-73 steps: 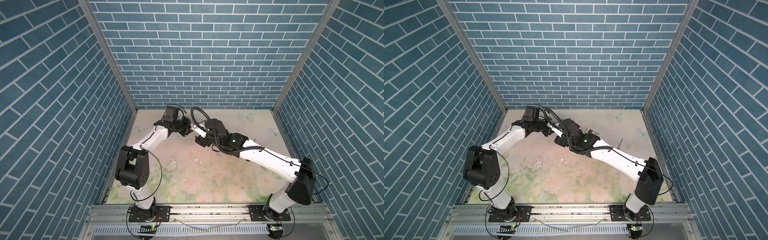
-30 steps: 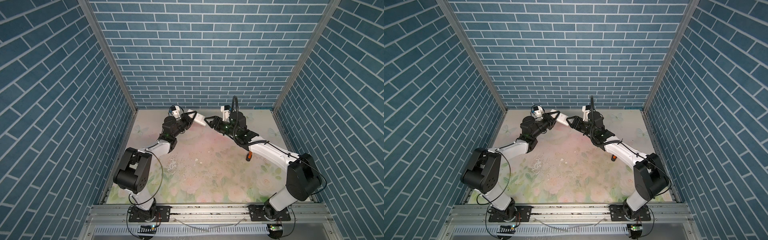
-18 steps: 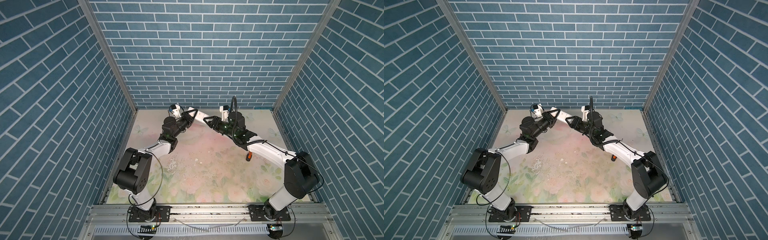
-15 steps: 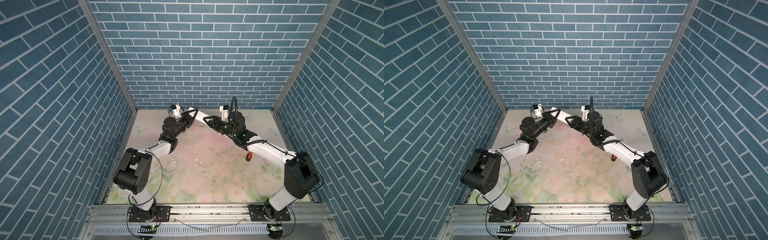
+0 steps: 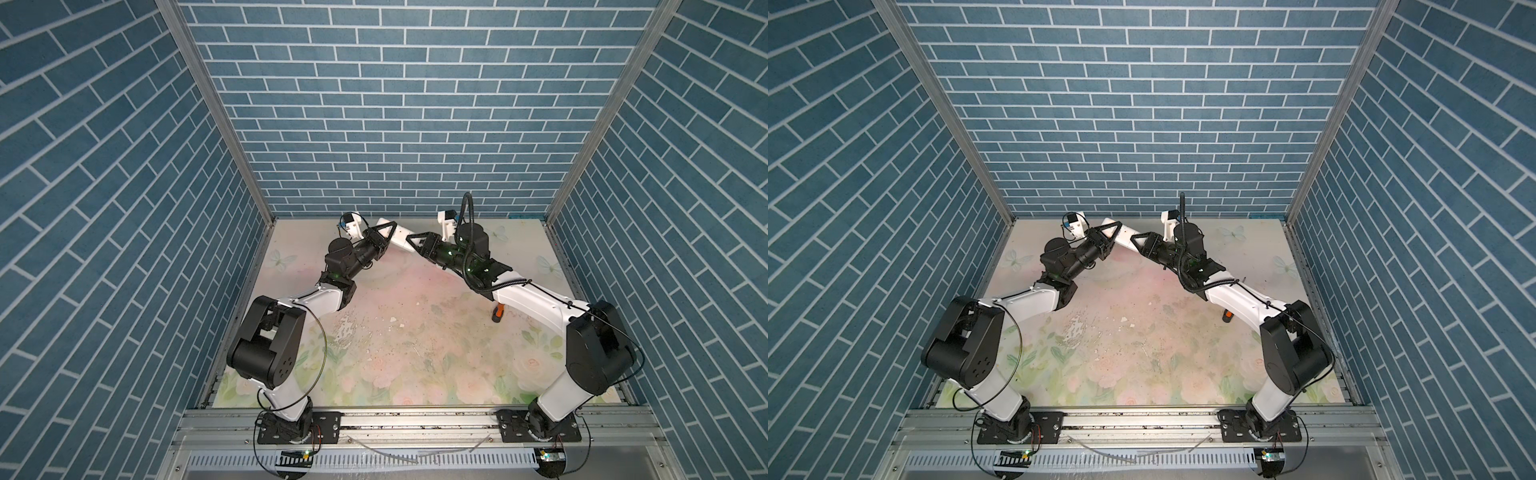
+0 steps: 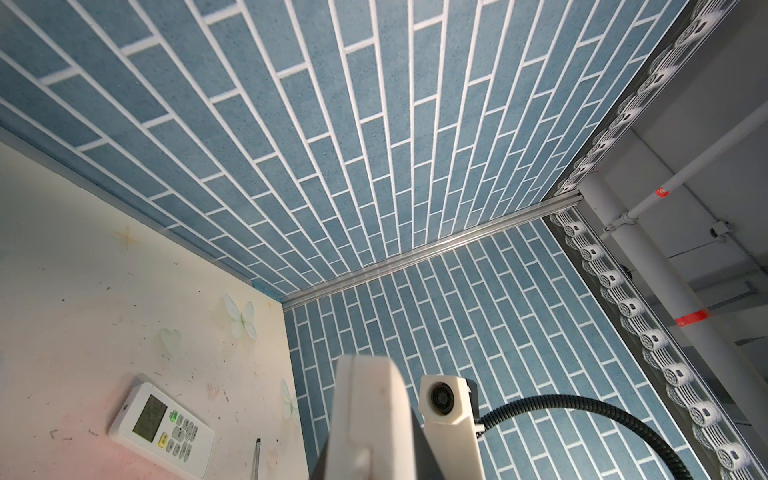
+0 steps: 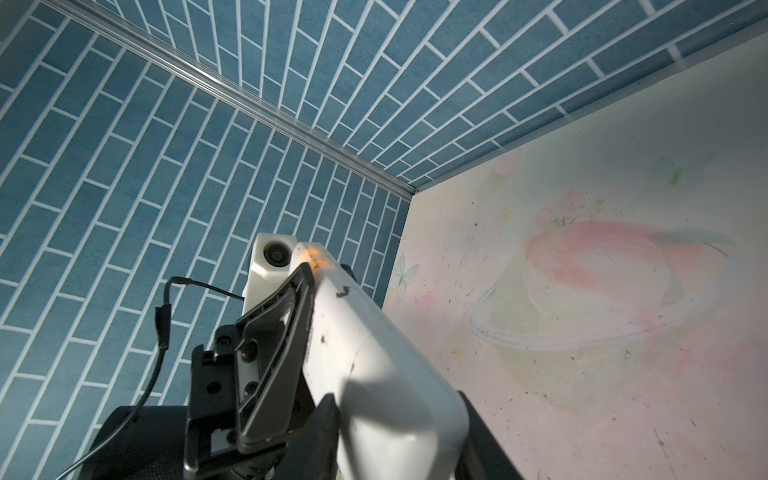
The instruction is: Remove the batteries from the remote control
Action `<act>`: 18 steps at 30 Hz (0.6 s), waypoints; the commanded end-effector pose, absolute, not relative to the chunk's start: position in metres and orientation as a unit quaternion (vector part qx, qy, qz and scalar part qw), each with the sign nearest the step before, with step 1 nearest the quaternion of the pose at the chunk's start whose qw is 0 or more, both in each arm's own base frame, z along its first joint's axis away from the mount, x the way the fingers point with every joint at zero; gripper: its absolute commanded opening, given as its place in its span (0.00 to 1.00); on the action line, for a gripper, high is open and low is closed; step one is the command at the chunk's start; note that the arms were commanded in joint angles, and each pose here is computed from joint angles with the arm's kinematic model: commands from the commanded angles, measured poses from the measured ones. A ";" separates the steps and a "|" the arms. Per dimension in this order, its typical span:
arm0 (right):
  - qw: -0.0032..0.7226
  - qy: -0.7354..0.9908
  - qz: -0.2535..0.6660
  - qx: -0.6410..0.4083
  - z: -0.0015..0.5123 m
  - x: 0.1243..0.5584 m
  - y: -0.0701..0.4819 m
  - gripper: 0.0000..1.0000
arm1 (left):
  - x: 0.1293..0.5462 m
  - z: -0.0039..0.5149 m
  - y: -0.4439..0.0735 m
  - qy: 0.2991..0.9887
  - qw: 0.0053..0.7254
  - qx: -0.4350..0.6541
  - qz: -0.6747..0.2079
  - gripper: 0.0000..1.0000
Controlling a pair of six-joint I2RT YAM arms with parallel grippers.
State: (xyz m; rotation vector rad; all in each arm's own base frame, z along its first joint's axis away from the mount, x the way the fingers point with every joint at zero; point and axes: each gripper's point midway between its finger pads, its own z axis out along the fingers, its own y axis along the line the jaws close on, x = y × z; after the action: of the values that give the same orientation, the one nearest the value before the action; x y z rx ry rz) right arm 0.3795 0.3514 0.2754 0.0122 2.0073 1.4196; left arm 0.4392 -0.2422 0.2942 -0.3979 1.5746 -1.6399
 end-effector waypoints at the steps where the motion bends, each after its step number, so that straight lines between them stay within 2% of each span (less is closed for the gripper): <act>1: 0.343 0.751 0.564 0.006 0.298 0.384 0.355 0.40 | 0.428 0.319 -0.243 0.597 0.423 -0.131 -0.669 0.00; 10: 0.340 0.752 0.565 0.005 0.296 0.383 0.355 0.30 | 0.429 0.320 -0.243 0.595 0.425 -0.131 -0.670 0.00; 18: 0.340 0.749 0.568 0.001 0.297 0.380 0.355 0.35 | 0.429 0.324 -0.243 0.593 0.426 -0.129 -0.671 0.00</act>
State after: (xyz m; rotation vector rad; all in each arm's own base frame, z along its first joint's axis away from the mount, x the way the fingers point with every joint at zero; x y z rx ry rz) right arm 0.3784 0.3532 0.2834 0.0517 1.9950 1.4908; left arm 0.4390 -0.2394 0.3001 -0.4071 1.5407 -1.6571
